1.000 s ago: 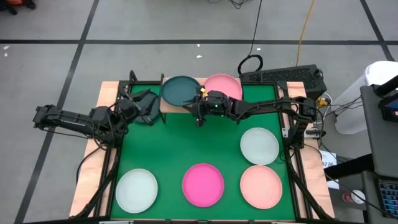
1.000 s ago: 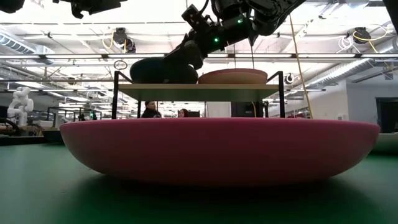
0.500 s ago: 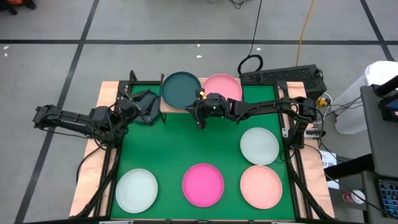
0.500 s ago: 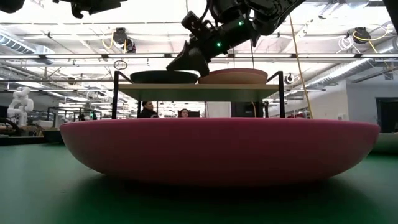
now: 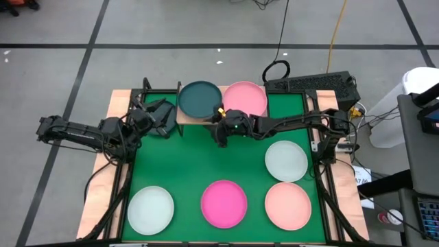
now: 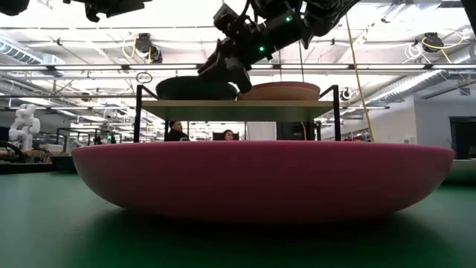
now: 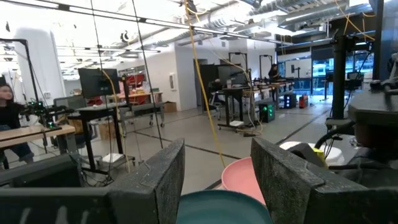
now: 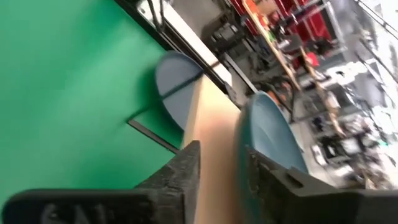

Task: Place and stack plates onto a shelf
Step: Stack the right dark blue plate on top of the light pink on the shelf

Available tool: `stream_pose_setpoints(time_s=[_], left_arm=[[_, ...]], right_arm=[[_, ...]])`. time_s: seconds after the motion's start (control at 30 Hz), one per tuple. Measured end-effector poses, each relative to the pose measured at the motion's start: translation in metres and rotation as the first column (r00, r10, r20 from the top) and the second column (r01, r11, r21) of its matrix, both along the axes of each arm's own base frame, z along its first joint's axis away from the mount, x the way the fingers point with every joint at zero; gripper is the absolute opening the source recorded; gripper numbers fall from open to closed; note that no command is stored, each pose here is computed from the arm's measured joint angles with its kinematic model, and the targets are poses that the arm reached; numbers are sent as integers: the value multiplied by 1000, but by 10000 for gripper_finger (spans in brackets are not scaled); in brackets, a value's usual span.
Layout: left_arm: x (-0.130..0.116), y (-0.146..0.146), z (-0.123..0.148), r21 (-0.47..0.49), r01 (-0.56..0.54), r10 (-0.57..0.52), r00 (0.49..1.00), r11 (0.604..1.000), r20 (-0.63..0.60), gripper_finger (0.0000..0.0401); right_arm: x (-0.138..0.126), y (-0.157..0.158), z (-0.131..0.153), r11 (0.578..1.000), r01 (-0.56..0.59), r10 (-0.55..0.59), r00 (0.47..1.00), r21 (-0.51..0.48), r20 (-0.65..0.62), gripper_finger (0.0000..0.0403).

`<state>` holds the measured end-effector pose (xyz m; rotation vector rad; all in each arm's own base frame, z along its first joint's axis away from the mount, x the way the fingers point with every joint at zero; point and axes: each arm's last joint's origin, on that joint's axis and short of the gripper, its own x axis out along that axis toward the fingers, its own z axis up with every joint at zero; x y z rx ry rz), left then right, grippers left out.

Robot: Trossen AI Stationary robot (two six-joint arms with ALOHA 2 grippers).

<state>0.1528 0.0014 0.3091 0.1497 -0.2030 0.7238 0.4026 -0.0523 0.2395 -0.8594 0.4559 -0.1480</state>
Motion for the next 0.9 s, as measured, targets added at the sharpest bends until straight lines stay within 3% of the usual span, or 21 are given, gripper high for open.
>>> stream_pose_setpoints(time_s=[0.13, 0.3, 0.67, 0.77, 0.9], left_arm=[[0, 0, 0, -2, 1, -1, 1000, 1000, 2, 191], [0, 0, 0, -2, 1, -1, 1000, 1000, 2, 191], [0, 0, 0, -4, 1, -1, 1000, 1000, 3, 191], [0, 0, 0, -4, 1, -1, 1000, 1000, 3, 191], [0, 0, 0, -4, 1, -1, 1000, 1000, 3, 191]], right_arm=[[0, -3, 2, 997, 73, -73, 997, -26, 23, 138], [0, -4, 5, 994, 109, -107, 993, -31, 56, 140], [-6, -21, -4, 985, 171, -170, 985, 22, -33, 134], [-6, -22, -4, 985, 173, -172, 985, 17, -34, 107], [-6, -22, -4, 988, 156, -156, 987, -13, -44, 27]])
